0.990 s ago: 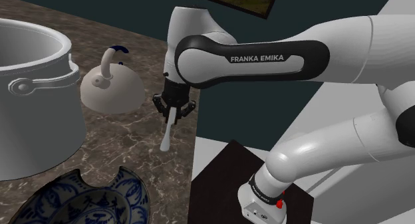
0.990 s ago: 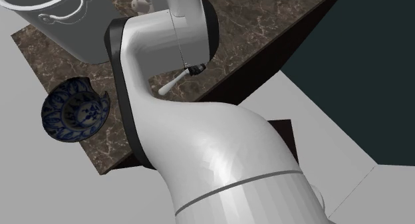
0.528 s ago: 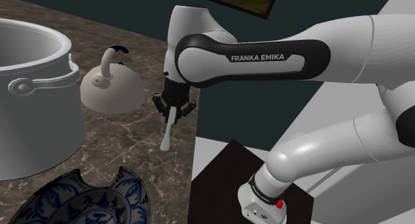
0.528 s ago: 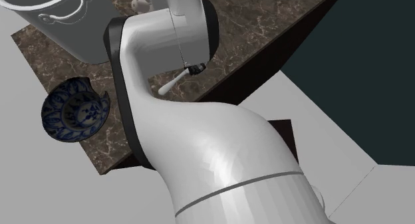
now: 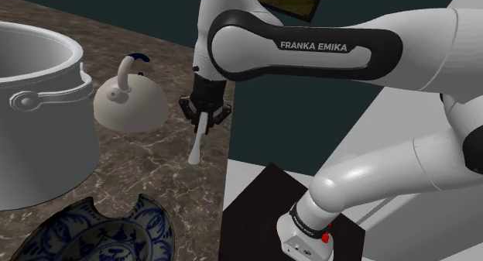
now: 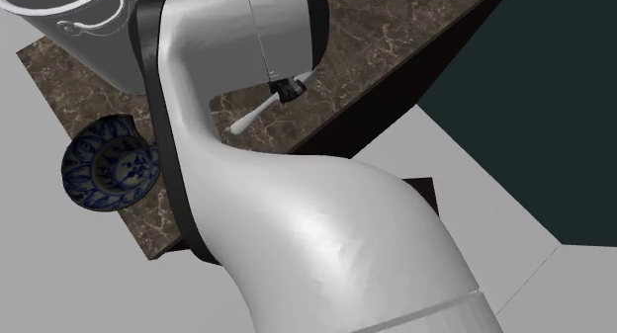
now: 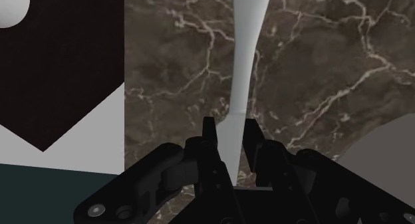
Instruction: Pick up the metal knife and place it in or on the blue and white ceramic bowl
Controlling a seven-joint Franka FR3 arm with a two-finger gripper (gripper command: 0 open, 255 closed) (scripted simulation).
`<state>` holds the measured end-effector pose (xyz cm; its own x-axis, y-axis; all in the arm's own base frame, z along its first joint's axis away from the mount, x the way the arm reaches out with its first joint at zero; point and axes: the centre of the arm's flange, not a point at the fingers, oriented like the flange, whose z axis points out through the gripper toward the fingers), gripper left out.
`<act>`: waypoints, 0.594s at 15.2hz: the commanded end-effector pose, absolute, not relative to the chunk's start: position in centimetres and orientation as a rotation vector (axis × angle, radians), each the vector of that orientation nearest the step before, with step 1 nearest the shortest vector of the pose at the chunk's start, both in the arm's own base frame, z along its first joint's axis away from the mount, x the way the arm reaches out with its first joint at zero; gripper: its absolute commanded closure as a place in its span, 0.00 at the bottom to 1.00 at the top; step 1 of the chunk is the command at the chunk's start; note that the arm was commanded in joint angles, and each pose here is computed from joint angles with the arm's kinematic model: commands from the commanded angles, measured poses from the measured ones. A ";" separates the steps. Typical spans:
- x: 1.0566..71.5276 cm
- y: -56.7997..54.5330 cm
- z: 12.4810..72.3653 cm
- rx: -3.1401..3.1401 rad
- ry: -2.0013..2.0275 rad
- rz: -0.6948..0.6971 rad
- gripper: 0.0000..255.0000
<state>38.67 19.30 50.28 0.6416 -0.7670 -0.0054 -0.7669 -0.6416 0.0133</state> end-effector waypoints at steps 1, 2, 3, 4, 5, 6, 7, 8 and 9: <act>38.7 19.4 51.3 2.837 -1.325 -0.017 1.00; 38.7 19.4 51.8 2.837 -1.325 -0.017 1.00; 38.7 19.4 52.4 2.837 -1.325 -0.017 1.00; 38.7 19.4 52.9 2.837 -1.325 -0.017 1.00; 38.7 19.4 53.4 2.837 -1.325 -0.017 1.00; 38.7 19.4 54.0 2.837 -1.325 -0.017 1.00; 38.7 19.4 54.5 2.837 -1.325 -0.017 1.00; 38.7 19.4 55.0 2.837 -1.325 -0.017 1.00; 38.7 19.4 55.5 2.837 -1.325 -0.017 1.00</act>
